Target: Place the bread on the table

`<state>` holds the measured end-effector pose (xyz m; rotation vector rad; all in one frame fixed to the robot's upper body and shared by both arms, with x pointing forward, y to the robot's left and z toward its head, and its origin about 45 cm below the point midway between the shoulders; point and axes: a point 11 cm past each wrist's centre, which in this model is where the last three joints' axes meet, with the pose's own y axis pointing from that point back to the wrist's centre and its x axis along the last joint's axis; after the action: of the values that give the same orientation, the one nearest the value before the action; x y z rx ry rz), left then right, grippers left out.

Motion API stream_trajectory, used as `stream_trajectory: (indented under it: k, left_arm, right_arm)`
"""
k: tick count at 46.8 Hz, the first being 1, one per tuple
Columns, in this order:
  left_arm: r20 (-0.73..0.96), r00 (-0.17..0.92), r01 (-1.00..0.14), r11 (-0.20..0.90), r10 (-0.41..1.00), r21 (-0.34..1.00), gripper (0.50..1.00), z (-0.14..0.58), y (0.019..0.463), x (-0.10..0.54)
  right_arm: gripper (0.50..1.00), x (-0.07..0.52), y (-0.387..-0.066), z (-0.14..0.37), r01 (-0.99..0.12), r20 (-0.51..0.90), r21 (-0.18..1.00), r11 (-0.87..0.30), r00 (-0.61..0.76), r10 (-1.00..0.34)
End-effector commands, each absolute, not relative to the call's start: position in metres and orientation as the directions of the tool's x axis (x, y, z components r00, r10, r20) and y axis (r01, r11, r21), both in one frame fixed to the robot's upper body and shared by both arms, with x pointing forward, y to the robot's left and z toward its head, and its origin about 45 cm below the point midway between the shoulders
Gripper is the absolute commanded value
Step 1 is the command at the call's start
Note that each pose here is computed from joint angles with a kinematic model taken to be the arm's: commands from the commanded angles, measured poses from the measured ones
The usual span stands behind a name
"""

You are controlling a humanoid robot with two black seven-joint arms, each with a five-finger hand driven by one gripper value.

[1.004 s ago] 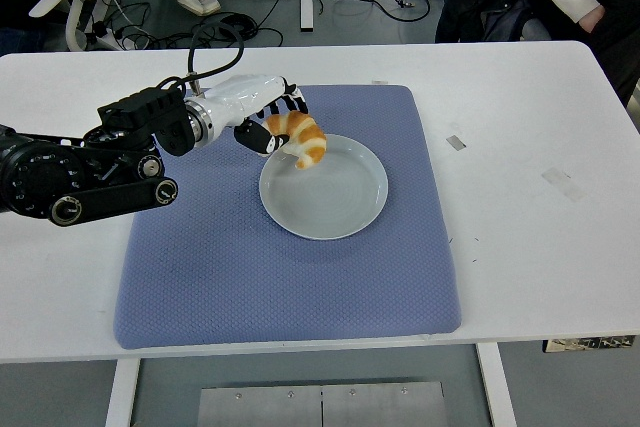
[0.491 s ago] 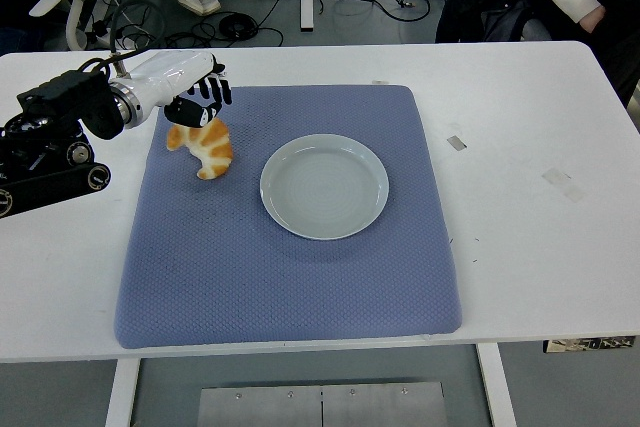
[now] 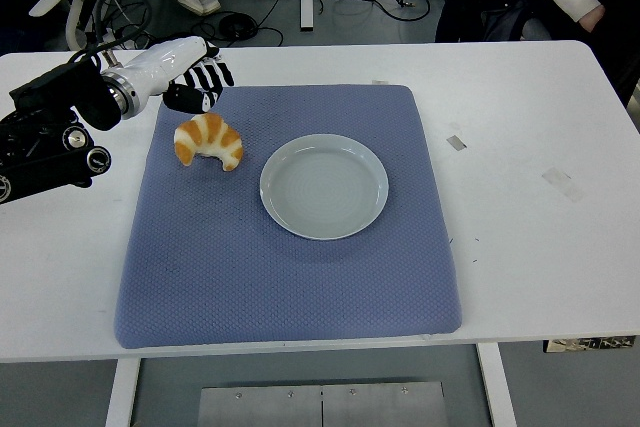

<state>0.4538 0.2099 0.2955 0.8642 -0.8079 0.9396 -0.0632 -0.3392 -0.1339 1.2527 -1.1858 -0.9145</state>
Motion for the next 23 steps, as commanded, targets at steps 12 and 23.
stream_trajectory:
  k: [12, 23]
  left_arm:
    - [0.695, 0.400, -0.913, 0.322, 0.597, 0.249, 0.549, 0.314, 0.236, 0.463]
    - [0.533, 0.311, -0.950, 0.278, 0.787, 0.144, 0.548, 0.345, 0.275, 0.470]
  right_arm:
    - [1.000, -0.063, -0.339, -0.134, -0.100, 0.151, 0.986, 0.134, 0.193, -0.970]
    - [1.000, -0.063, -0.339, -0.134, -0.100, 0.151, 0.986, 0.134, 0.193, -0.970]
